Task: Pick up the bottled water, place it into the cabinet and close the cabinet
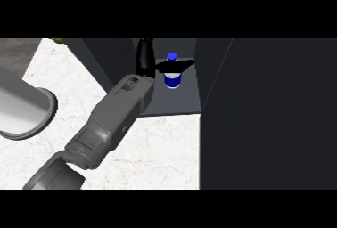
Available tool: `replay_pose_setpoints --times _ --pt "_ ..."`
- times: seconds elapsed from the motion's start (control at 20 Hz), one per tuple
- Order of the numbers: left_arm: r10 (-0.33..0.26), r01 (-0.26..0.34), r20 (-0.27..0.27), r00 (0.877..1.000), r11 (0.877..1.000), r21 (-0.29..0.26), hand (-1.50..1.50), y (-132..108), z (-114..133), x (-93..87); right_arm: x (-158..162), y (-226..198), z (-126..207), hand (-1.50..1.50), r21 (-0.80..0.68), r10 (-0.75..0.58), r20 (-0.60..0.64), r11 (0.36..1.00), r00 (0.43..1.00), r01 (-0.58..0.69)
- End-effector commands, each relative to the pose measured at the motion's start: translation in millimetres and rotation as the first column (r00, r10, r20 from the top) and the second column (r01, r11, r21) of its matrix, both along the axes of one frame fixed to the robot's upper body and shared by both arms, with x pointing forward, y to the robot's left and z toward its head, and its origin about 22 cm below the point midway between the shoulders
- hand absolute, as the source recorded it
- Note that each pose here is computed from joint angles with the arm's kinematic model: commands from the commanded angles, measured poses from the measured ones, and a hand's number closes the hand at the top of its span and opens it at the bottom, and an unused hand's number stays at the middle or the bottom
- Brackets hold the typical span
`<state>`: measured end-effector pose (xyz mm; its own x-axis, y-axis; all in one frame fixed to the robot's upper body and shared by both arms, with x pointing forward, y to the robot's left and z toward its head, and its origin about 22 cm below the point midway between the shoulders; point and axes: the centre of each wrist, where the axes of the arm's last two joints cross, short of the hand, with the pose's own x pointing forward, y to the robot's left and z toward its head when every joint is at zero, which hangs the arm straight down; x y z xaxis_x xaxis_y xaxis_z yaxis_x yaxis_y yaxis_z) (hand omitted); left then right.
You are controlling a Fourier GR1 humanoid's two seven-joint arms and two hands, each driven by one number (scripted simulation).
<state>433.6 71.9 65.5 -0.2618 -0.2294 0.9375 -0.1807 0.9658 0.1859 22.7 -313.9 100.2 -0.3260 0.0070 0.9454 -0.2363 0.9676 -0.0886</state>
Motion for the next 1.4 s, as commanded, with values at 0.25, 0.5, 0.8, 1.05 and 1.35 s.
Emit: replay_pose_setpoints --times 0.25,0.5,0.8,1.05,1.35 --pt "-0.113 0.128 0.120 0.986 0.983 -0.131 -1.50 -1.6 9.0 2.3 -3.4 3.3 25.0 -1.50 -0.002 0.020 0.039 1.000 0.999 -0.020" --pt "-0.224 0.250 0.133 0.965 0.940 -0.230 -1.50 -12.0 25.8 0.7 -1.5 17.1 35.8 -1.50 0.002 0.020 0.047 1.000 0.999 -0.020" --pt "-0.275 0.293 0.108 0.955 0.922 -0.251 -1.50 -14.7 12.6 -16.7 -4.5 15.4 39.9 -1.50 -0.003 0.035 0.022 0.999 0.999 -0.035" --pt "-0.334 0.351 0.108 0.936 0.884 -0.310 -1.50 -28.5 -6.0 -59.6 10.7 21.4 33.6 -1.50 0.008 0.012 0.036 1.000 0.999 -0.012" --pt "-0.359 0.375 0.110 0.927 0.862 -0.342 -1.50 -14.2 -12.7 -100.9 8.1 26.2 26.5 -1.50 0.008 -0.009 0.013 1.000 1.000 0.009"
